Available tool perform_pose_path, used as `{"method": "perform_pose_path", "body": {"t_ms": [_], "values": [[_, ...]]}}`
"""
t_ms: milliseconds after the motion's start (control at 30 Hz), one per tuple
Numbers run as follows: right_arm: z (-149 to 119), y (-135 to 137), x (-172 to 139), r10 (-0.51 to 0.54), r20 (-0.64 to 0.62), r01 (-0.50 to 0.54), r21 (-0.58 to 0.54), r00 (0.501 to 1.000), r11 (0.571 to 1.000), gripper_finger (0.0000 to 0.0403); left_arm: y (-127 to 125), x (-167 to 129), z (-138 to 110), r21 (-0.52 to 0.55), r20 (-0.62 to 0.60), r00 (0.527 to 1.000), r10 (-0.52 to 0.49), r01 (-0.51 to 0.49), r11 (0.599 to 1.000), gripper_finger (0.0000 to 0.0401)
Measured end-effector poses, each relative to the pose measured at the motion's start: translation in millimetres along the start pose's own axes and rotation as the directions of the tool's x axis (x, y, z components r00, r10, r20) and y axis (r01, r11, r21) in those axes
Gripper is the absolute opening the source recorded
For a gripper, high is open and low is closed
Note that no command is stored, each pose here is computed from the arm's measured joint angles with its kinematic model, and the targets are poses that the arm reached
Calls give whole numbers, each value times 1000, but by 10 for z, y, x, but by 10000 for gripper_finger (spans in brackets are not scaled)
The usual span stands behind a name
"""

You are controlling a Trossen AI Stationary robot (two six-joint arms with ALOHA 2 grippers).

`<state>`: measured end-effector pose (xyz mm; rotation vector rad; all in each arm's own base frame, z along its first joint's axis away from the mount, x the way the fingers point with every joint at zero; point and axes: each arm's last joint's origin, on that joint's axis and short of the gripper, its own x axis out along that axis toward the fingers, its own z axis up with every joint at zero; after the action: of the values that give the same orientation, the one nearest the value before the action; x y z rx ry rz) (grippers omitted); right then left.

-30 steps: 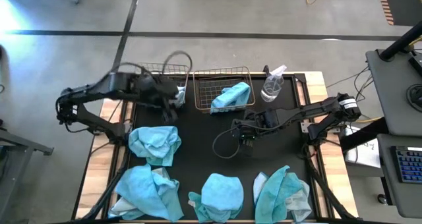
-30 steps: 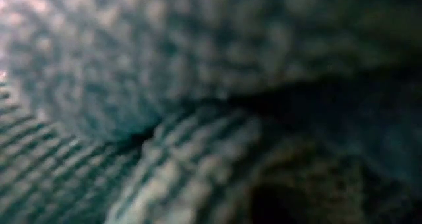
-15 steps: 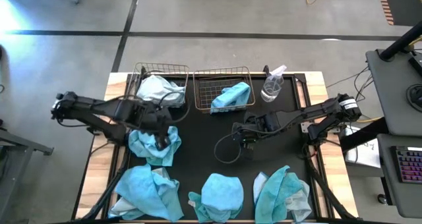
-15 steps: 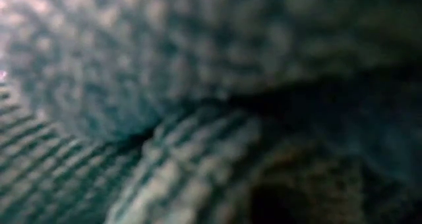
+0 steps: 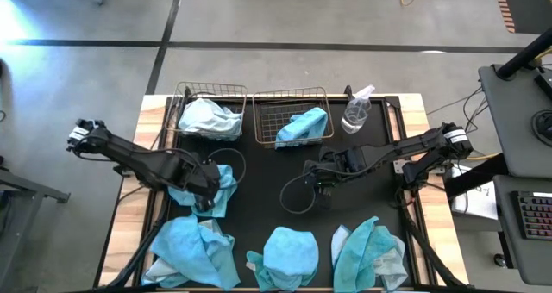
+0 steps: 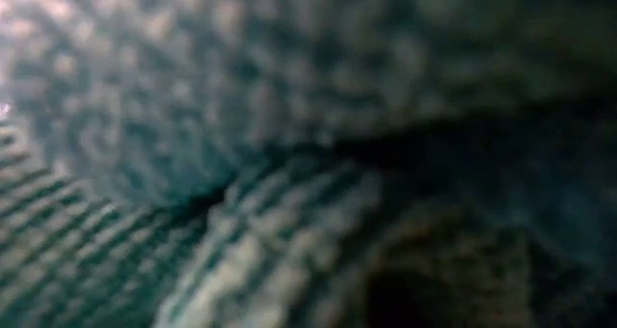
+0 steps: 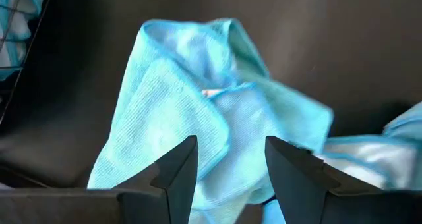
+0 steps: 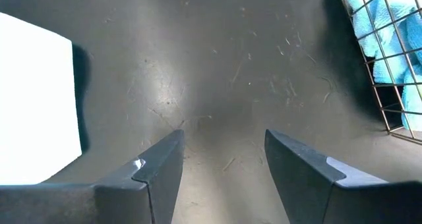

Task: Sort microfiber towel by color & place in baskets
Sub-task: Put the blue microfiber towel into the right wire basket

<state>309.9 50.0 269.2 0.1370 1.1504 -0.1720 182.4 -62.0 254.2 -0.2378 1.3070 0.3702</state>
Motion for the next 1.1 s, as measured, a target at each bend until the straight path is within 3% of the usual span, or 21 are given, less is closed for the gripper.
{"method": "perform_pose_path", "body": {"t_ms": [133,633,1100], "values": [[-1,0,0,0,-1,0,-4,1000,1000,206,36,127,-76,18,-37,999,35,-34,999,162],[-1,0,0,-1,-1,1,-26,1000,1000,206,187,544,-364,-77,-156,976,150,-164,984,162],[1,-1,0,-1,1,1,-27,1000,1000,206,233,967,-539,-186,-106,989,104,-122,975,162]]}}
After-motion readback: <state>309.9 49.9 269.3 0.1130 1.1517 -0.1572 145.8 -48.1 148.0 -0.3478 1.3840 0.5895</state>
